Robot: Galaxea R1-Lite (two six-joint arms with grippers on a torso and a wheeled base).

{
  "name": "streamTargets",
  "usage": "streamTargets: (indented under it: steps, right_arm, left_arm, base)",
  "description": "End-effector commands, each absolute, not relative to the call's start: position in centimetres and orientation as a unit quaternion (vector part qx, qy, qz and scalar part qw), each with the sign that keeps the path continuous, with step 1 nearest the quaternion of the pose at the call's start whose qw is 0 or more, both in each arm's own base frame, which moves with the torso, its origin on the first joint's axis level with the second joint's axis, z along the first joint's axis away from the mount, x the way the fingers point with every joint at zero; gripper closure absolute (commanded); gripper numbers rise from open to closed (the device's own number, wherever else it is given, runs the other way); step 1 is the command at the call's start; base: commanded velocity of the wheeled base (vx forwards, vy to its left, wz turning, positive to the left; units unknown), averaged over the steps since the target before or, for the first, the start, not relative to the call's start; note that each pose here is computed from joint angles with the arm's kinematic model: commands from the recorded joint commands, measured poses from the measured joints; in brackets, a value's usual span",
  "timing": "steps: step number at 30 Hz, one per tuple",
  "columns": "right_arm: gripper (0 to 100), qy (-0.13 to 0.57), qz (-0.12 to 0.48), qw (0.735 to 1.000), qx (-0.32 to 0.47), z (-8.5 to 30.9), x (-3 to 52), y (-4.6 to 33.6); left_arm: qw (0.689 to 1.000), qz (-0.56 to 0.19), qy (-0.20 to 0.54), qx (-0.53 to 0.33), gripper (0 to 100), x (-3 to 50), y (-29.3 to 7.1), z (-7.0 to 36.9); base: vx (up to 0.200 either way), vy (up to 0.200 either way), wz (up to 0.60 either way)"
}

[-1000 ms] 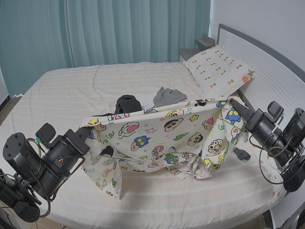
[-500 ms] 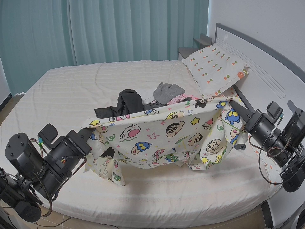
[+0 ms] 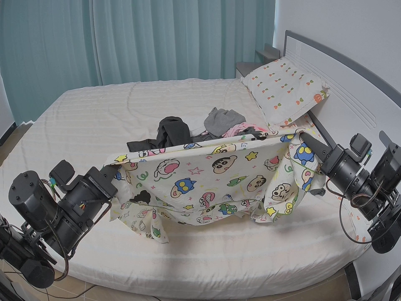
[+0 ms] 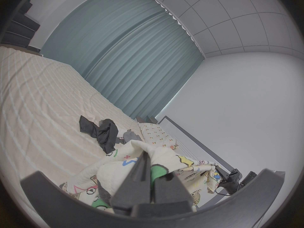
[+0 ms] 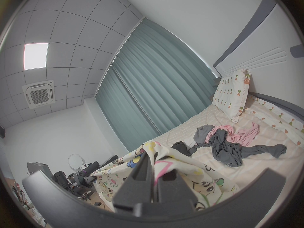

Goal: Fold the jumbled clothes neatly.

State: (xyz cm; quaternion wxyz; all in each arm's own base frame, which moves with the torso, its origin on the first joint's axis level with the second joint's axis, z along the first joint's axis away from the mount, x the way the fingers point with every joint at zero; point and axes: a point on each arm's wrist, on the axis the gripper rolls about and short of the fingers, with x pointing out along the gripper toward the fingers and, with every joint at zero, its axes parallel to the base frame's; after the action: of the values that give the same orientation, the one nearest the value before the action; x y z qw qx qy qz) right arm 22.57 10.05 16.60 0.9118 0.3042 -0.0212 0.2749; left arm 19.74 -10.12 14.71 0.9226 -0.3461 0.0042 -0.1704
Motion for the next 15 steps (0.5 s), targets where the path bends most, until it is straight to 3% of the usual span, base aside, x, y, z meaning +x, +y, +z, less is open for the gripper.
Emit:
streamTargets:
  steps: [1, 15]
  right_arm:
    - [100, -0.024, 0.276, 0.911, 0.304, 16.69, 22.51, 10.08]
    - [100, -0.027, 0.275, 0.912, 0.303, 16.69, 22.61, 10.12]
  left_arm:
    - [0.922, -0.166, -0.008, -0.349, 100, 19.97, -9.83, 14.93]
    - [0.934, -0.152, -0.022, -0.324, 100, 20.21, -9.15, 15.16]
  base:
    - [0.0, 0.2, 0.0]
    - [0.0, 0.2, 0.0]
